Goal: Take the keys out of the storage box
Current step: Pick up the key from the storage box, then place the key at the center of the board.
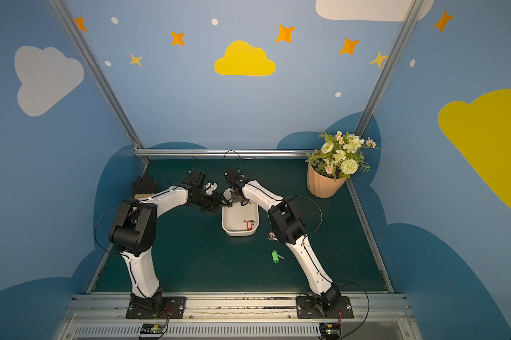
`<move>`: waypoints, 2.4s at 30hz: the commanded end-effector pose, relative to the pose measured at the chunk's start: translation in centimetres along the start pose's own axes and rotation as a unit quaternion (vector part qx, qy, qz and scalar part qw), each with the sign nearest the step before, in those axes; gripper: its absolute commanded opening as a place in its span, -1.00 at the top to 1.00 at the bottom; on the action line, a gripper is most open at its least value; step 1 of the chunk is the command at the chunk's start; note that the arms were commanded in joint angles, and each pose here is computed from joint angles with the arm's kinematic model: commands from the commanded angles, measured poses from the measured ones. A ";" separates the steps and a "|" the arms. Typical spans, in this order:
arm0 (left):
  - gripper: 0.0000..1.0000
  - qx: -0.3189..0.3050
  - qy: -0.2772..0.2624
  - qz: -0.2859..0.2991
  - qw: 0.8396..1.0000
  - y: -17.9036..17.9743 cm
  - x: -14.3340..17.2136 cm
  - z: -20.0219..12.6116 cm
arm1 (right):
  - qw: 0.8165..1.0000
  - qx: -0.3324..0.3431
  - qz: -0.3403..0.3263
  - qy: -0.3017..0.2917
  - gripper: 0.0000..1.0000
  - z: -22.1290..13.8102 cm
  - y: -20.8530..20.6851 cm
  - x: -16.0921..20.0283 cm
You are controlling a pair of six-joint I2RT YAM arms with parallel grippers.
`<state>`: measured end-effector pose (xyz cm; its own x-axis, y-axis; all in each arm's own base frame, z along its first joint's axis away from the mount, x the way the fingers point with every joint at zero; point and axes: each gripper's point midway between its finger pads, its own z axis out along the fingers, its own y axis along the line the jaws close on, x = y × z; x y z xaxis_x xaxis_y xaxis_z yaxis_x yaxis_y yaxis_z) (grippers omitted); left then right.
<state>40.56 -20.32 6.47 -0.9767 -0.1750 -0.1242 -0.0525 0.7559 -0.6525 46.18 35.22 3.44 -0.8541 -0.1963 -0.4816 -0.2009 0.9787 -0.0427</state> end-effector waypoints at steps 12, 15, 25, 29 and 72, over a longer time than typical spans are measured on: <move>-0.59 -0.006 -0.083 0.056 0.995 -3.3 -0.7 -6.4 | 0.997 -0.063 0.003 -0.034 1.00 -12.8 -0.8 -2.8; -0.64 -0.020 -0.118 0.067 0.991 -3.3 -0.8 -8.6 | 0.997 -0.059 0.002 -0.047 1.00 -14.9 -2.6 -3.2; -0.88 -0.077 -0.234 0.087 0.965 -1.5 0.0 -14.5 | 0.999 0.004 0.052 -0.015 1.00 -14.1 -12.8 -1.5; -0.90 -0.091 -0.261 0.086 0.957 -0.8 0.5 -16.0 | 0.997 0.030 0.073 0.026 1.00 -11.2 -16.0 0.2; -0.90 -0.091 -0.254 0.072 0.960 0.3 1.3 -15.9 | 0.995 -0.003 0.076 0.059 0.32 -5.4 -20.3 -0.5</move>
<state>35.79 -9.92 18.11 -0.7414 -0.3153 -0.5924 -0.0197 0.8926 -0.4504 48.08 14.16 3.86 -0.9563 -0.0374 -0.2901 -0.0384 0.9993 -0.0023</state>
